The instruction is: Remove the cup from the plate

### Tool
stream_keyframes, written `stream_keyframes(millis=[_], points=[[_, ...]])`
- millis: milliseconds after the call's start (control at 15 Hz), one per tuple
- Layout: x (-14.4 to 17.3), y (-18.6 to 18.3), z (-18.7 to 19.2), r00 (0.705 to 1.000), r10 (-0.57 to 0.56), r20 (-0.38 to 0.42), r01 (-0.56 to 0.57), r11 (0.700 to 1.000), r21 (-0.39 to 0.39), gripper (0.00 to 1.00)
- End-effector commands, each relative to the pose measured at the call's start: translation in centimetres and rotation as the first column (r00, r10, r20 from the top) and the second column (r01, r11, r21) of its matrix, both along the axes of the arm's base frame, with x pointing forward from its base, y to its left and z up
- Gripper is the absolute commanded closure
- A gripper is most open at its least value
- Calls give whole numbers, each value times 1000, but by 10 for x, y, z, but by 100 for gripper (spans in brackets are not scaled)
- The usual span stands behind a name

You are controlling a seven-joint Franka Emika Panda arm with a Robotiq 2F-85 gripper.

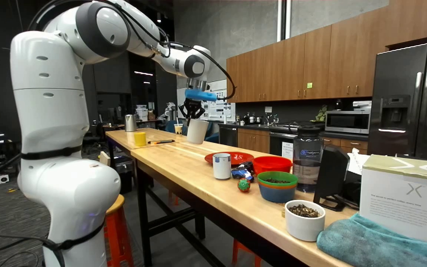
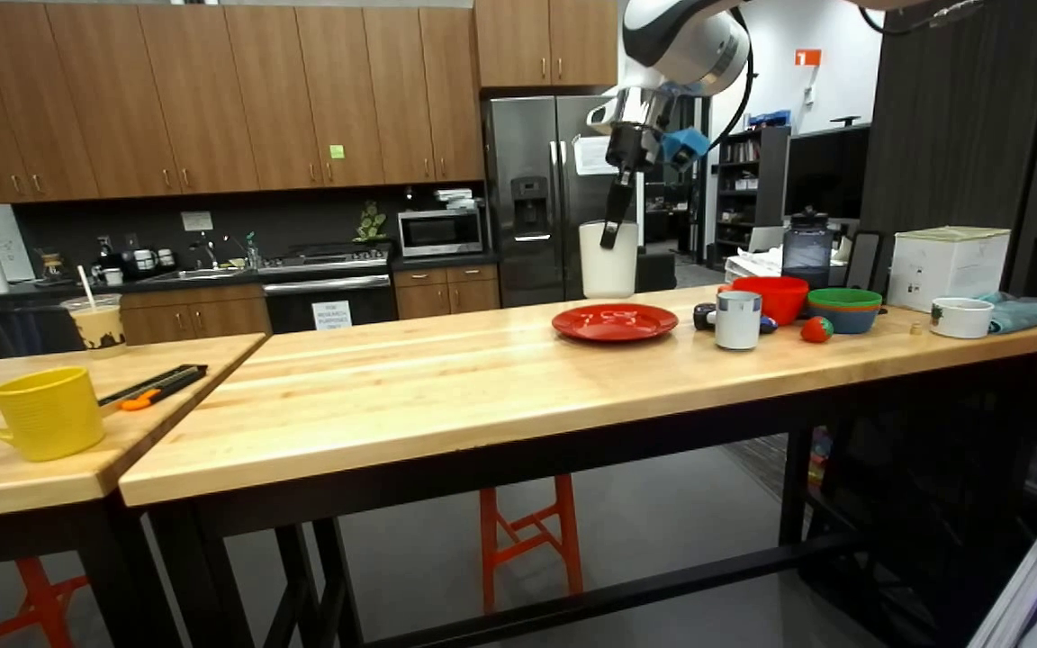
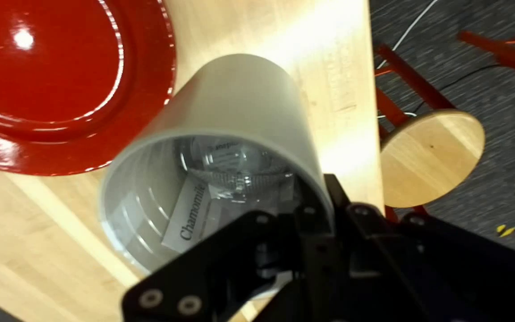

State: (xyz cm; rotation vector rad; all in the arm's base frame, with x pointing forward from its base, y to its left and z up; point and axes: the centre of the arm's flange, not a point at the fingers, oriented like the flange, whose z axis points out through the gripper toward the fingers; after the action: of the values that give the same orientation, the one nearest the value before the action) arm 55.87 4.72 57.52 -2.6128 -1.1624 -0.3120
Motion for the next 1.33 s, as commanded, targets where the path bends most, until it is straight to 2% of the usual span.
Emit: stream_keyframes(millis=[0,200,333,533,667,1000,1133,1267], points=[[-19,9,-3,993,20,-117,-15,999,47,98],[-37,12,-13,978,26,-208,-18,999,40,98],[-47,8,-19,977,7,-214,-3,1000,18,98],[-59,0,-27,991,-52,-120,54,998,13,98],[-68,-3,-30,990,-114,-82,116,993,18,98],[-100,-7,-31,970,-228,-80,229,973,2,98],[-109,-9,-31,964,-264,-43,264,965,-8,98],[-114,-13,-29,953,-300,30,300,954,-11,98]])
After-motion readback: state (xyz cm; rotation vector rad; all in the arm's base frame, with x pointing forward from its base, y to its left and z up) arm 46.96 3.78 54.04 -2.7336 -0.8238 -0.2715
